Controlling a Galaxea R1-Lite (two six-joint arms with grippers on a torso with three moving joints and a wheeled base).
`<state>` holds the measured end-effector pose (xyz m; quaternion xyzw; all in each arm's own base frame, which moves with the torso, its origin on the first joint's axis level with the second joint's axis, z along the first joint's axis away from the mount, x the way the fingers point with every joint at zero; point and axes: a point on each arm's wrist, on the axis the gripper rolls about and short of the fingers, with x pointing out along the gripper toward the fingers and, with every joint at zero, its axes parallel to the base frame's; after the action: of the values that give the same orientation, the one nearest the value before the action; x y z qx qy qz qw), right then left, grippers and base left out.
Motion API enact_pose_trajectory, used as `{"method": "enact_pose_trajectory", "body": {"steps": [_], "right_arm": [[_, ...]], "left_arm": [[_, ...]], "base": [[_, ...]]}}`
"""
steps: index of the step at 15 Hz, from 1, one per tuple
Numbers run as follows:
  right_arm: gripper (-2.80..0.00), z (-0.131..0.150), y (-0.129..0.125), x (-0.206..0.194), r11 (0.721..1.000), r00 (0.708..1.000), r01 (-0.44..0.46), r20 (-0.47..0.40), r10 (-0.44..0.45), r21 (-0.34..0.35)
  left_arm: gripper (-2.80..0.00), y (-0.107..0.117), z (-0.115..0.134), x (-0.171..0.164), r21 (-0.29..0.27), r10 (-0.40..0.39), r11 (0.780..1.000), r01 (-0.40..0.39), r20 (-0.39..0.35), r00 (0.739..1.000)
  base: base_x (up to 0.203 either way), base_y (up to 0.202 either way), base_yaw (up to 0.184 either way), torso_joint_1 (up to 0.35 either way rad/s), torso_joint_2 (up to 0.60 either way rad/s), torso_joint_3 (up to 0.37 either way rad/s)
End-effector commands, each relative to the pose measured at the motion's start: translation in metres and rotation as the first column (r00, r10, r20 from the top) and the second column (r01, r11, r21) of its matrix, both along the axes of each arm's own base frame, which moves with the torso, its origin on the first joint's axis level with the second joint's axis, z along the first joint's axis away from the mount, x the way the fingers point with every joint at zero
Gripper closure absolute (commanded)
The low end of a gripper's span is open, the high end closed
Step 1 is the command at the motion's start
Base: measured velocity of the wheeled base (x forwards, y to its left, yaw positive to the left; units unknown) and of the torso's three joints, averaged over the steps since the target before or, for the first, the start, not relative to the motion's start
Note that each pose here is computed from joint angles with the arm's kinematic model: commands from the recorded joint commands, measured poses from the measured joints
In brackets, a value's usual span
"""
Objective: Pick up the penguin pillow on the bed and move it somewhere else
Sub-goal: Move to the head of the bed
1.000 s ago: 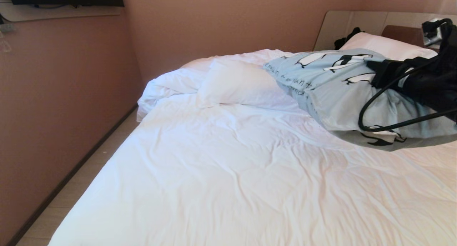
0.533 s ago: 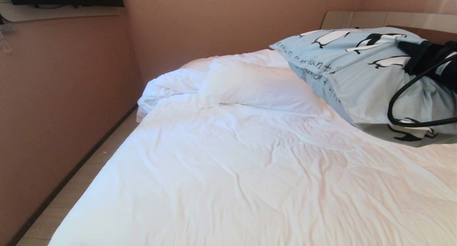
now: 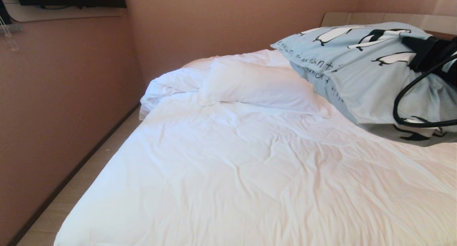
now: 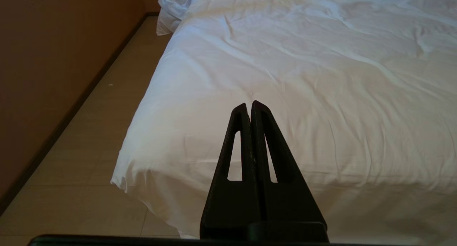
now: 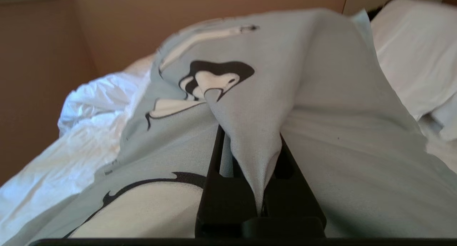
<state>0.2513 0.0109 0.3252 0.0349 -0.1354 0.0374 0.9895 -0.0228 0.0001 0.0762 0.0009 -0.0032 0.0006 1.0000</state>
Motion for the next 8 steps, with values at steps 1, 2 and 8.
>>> {"method": "enact_pose_trajectory", "body": {"steps": [1, 2, 8], "right_arm": [[0.00, -0.0017, 0.0001, 0.0014, 1.000, 1.000, -0.001, -0.006, 0.001, 0.000], [0.00, -0.0011, 0.0001, 0.0012, 1.000, 1.000, -0.001, -0.004, 0.001, 0.000], [0.00, -0.0007, -0.0014, 0.0008, 1.000, 1.000, 0.005, -0.001, -0.005, 0.000]], "left_arm": [[0.00, 0.0000, 0.0001, 0.0000, 0.000, 0.000, 1.000, 0.000, 0.002, 1.000], [0.00, 0.0000, 0.0002, 0.0000, 0.000, 0.000, 1.000, 0.000, 0.002, 1.000], [0.00, 0.0000, 0.0001, 0.0000, 0.000, 0.000, 1.000, 0.000, 0.001, 1.000]], "base": [[0.000, 0.000, 0.000, 0.000, 0.00, 0.000], [0.000, 0.000, 0.000, 0.000, 0.00, 0.000], [0.001, -0.021, 0.001, 0.002, 0.00, 0.000]]}}
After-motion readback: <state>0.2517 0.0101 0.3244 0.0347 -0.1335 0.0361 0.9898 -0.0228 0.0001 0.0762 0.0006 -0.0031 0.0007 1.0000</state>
